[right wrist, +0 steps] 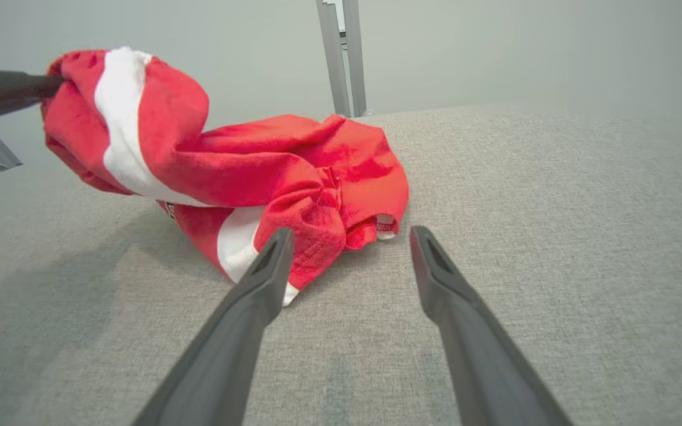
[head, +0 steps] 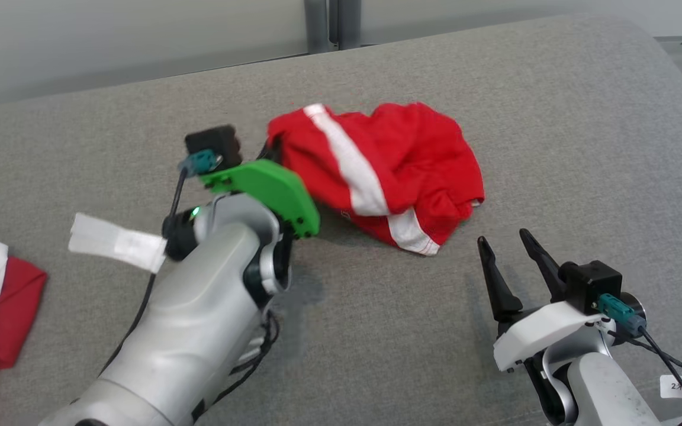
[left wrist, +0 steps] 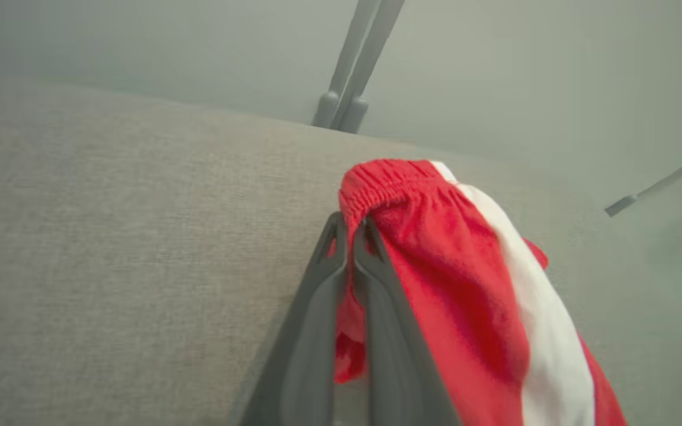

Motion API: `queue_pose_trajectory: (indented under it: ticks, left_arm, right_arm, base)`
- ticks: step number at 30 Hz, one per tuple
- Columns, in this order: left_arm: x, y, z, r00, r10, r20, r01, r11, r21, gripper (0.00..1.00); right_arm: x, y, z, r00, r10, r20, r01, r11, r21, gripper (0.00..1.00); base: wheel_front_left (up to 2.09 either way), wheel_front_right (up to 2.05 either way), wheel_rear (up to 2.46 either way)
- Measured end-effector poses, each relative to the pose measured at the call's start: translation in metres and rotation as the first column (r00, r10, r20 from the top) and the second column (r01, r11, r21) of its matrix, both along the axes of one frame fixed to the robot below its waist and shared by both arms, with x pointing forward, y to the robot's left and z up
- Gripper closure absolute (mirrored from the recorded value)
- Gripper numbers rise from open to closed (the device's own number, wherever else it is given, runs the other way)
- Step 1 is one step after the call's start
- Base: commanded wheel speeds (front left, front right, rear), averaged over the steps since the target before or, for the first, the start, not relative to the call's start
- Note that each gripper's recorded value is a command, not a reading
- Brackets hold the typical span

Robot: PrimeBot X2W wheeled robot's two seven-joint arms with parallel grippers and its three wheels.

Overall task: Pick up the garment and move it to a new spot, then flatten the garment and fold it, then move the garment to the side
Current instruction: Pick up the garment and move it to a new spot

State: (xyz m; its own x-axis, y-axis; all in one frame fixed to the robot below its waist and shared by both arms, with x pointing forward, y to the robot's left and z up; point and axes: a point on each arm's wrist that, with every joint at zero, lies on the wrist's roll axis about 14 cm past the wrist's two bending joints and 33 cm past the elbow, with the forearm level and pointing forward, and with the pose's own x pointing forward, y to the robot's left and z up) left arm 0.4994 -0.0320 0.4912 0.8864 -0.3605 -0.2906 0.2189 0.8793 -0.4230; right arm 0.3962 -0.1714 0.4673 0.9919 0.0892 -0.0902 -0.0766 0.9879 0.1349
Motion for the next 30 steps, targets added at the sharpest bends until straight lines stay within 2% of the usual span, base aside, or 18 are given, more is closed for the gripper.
queue_pose_trajectory:
  ticks: [4, 8, 9, 10, 11, 17, 23, 28, 30]
  left_arm:
    - [-0.010, 0.055, -0.051, 0.987, 0.127, -0.095, -0.119, 0.989, 0.093, 1.00]
    - [-0.021, 0.087, -0.072, 0.965, 0.221, -0.144, -0.209, 0.974, 0.093, 1.00]
    - [-0.025, 0.093, -0.076, 0.958, 0.241, -0.154, -0.230, 0.969, 0.089, 0.88]
    - [-0.028, 0.099, -0.079, 0.954, 0.253, -0.160, -0.241, 0.966, 0.090, 0.58]
    - [-0.031, 0.103, -0.081, 0.951, 0.264, -0.164, -0.252, 0.964, 0.088, 0.00]
    - [-0.040, 0.117, -0.083, 0.943, 0.291, -0.158, -0.284, 0.956, 0.070, 0.00]
    - [-0.031, 0.149, -0.063, 0.943, 0.327, -0.065, -0.320, 0.942, 0.099, 0.00]
    - [-0.023, 0.152, -0.031, 0.960, 0.276, 0.047, -0.279, 0.957, 0.083, 0.00]
    - [-0.023, 0.148, -0.027, 0.971, 0.232, 0.050, -0.236, 0.967, 0.094, 0.00]
  right_arm:
    - [0.006, 0.011, 0.000, 0.999, 0.032, 0.003, -0.032, 0.999, -0.002, 0.00]
    - [0.010, 0.020, 0.002, 0.998, 0.059, 0.008, -0.059, 0.998, 0.000, 0.00]
    - [0.011, 0.022, 0.003, 0.998, 0.064, 0.009, -0.064, 0.998, -0.001, 0.00]
    - [0.011, 0.024, 0.003, 0.998, 0.069, 0.011, -0.069, 0.998, 0.000, 0.00]
    - [0.011, 0.026, 0.004, 0.997, 0.074, 0.010, -0.074, 0.997, 0.000, 0.00]
    - [0.011, 0.032, 0.010, 0.995, 0.093, 0.023, -0.093, 0.996, 0.001, 0.00]
    - [0.005, 0.031, 0.011, 0.996, 0.090, 0.023, -0.090, 0.996, 0.002, 0.00]
    - [-0.003, 0.031, 0.011, 0.996, 0.090, 0.019, -0.090, 0.996, 0.002, 0.00]
    - [-0.004, 0.031, 0.013, 0.996, 0.088, 0.024, -0.088, 0.996, 0.002, 0.00]
  base:
    - [0.00, 0.00, 0.00]
    - [0.00, 0.00, 0.00]
    - [0.00, 0.00, 0.00]
    - [0.00, 0.00, 0.00]
    - [0.00, 0.00, 0.00]
    - [0.00, 0.00, 0.00]
    - [0.00, 0.00, 0.00]
    - [0.00, 0.00, 0.00]
    - [0.00, 0.00, 0.00]
